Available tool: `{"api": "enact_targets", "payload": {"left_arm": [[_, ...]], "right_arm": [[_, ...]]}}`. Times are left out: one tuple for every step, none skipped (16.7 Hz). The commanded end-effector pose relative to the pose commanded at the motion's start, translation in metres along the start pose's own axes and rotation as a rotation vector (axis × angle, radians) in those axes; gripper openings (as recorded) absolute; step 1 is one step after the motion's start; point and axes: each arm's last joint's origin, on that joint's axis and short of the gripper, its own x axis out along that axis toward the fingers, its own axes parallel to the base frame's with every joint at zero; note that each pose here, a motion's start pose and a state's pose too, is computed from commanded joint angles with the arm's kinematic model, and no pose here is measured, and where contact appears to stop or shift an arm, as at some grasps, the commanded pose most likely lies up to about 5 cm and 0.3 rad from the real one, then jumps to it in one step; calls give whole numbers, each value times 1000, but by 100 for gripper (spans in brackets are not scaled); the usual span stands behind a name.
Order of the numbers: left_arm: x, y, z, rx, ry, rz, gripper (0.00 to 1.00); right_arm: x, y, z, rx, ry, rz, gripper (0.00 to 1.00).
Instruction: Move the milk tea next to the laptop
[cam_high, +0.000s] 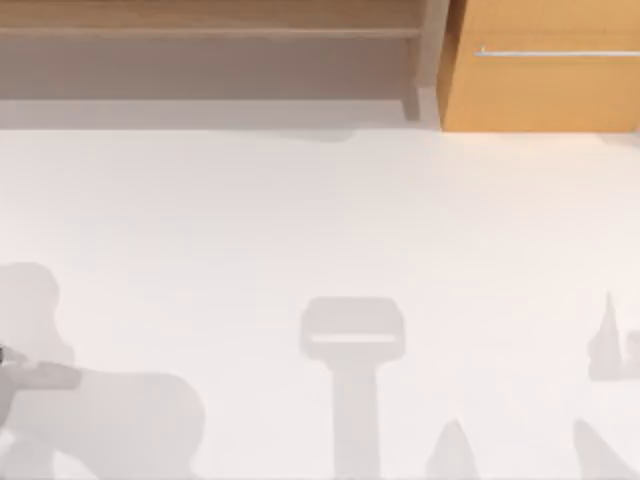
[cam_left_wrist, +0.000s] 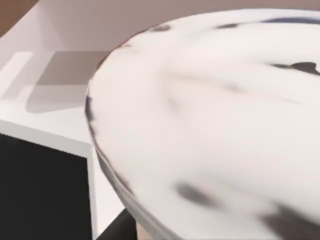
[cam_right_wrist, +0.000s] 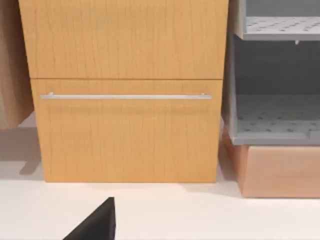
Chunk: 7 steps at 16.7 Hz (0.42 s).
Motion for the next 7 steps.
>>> {"api": "enact_targets", "payload": {"left_arm": [[0, 0, 0, 0, 0, 0, 98], [0, 0, 0, 0, 0, 0, 100], [0, 0, 0, 0, 0, 0, 100], [0, 0, 0, 0, 0, 0, 100], [0, 0, 0, 0, 0, 0, 100], [0, 0, 0, 0, 0, 0, 100], [0, 0, 0, 0, 0, 0, 100]], "right_arm": [[0, 0, 0, 0, 0, 0, 100], [0, 0, 0, 0, 0, 0, 100], [0, 0, 0, 0, 0, 0, 100], [0, 0, 0, 0, 0, 0, 100], [0, 0, 0, 0, 0, 0, 100], [0, 0, 0, 0, 0, 0, 100], [0, 0, 0, 0, 0, 0, 100]]}}
